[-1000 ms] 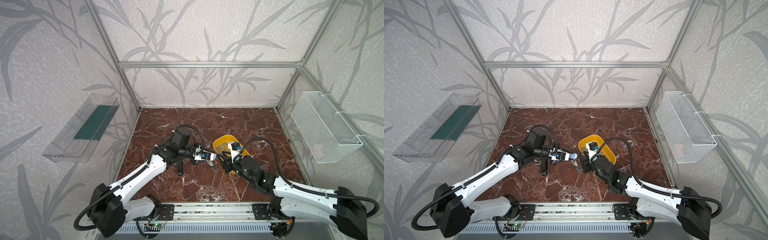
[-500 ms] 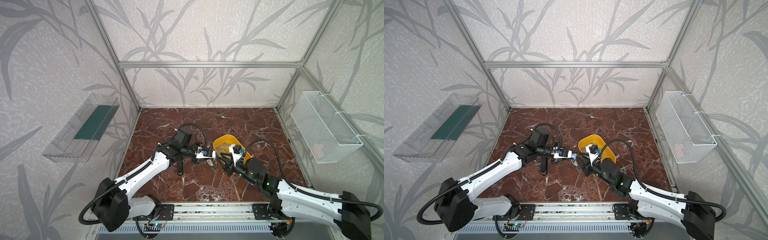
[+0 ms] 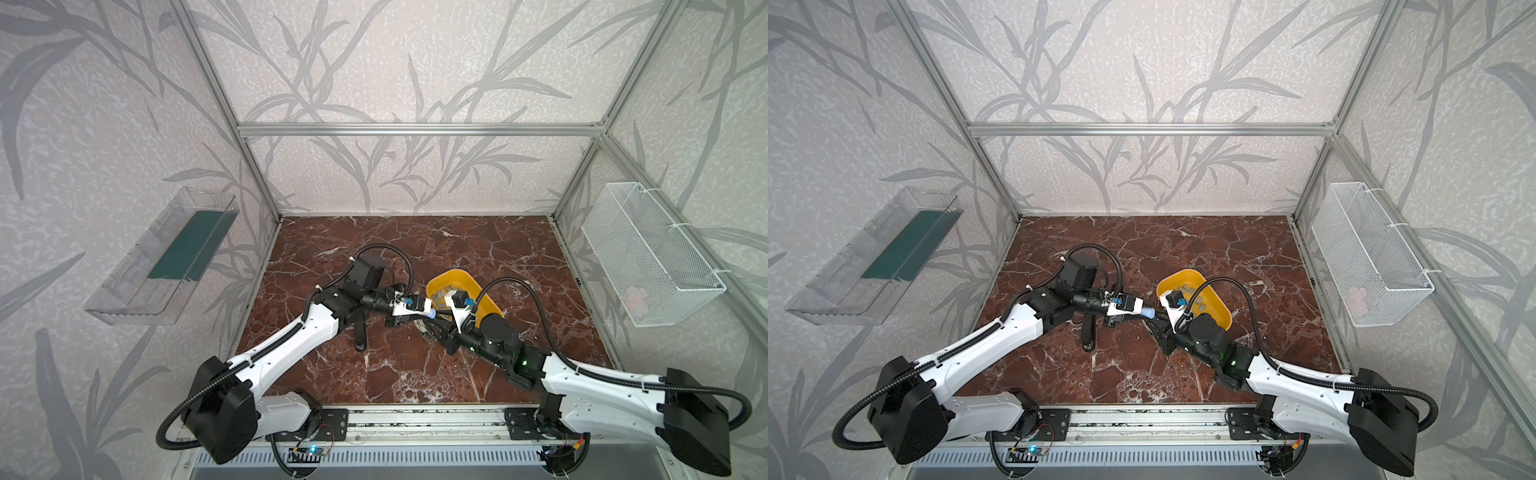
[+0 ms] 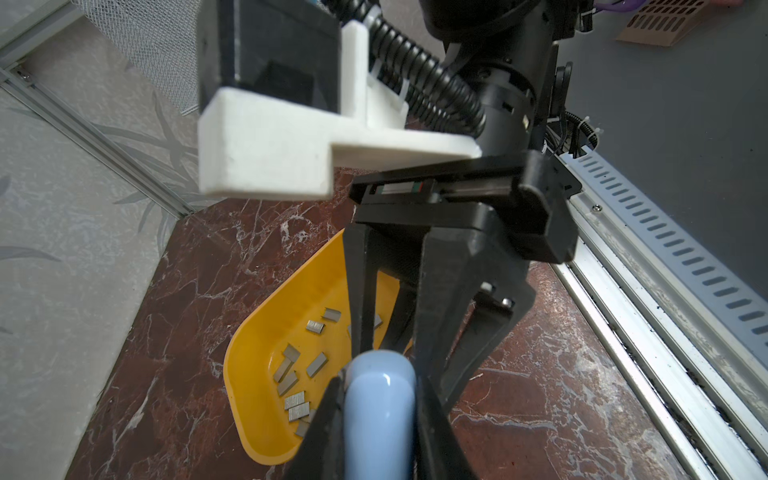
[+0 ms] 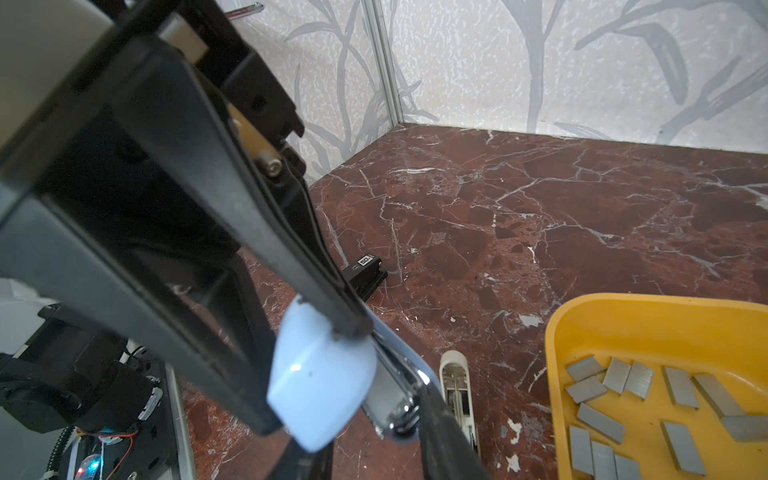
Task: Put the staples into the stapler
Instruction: 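Grasp the blue stapler's end with the right gripper and pull the halves apart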
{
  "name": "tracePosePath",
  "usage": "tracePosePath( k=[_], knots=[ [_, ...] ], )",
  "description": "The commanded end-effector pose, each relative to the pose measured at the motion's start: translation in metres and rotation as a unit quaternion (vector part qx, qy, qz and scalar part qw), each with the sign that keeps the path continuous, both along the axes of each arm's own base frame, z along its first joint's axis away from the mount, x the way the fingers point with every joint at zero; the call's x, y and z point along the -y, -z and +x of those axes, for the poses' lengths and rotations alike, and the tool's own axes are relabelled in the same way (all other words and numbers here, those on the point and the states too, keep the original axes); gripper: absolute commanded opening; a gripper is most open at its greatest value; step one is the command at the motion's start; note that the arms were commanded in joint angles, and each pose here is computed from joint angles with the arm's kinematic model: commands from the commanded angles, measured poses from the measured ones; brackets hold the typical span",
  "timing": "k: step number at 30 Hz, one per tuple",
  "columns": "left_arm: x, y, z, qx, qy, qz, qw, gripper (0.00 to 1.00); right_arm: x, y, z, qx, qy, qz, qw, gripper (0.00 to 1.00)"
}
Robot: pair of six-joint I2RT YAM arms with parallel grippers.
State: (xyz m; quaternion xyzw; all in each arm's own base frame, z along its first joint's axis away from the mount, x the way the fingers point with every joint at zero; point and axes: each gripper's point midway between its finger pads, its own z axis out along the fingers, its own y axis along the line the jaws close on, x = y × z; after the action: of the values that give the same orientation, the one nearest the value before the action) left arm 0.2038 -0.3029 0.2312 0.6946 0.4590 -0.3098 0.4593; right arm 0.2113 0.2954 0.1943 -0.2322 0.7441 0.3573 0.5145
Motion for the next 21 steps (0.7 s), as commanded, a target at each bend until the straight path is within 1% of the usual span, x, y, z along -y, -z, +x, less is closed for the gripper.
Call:
tracePosePath(
  k=[1, 7, 11, 16, 19, 21],
  knots=[
    [0.006, -0.035, -0.013, 0.013, 0.033, -0.049, 0.998, 0.00, -0.007, -0.016, 0.004, 0.010, -0.001, 0.017, 1.000, 0.35],
    [0.009, -0.048, -0.020, 0.017, 0.042, -0.081, 0.996, 0.00, -0.014, -0.013, 0.002, 0.008, -0.016, 0.018, 1.000, 0.33],
    [0.012, -0.052, -0.026, 0.018, 0.048, -0.088, 0.995, 0.00, -0.019, -0.020, -0.008, 0.019, -0.049, 0.047, 0.998, 0.34],
    [0.014, -0.056, -0.027, 0.018, 0.050, -0.099, 0.994, 0.00, -0.020, -0.027, -0.015, 0.030, -0.068, 0.069, 0.995, 0.34],
    [0.013, -0.054, -0.026, 0.019, 0.045, -0.095, 0.994, 0.00, -0.021, -0.034, -0.020, 0.040, -0.080, 0.086, 0.992, 0.36],
    [0.013, -0.054, -0.025, 0.022, 0.041, -0.093, 0.995, 0.00, -0.019, -0.035, -0.018, 0.044, -0.075, 0.086, 0.992, 0.39]
  ],
)
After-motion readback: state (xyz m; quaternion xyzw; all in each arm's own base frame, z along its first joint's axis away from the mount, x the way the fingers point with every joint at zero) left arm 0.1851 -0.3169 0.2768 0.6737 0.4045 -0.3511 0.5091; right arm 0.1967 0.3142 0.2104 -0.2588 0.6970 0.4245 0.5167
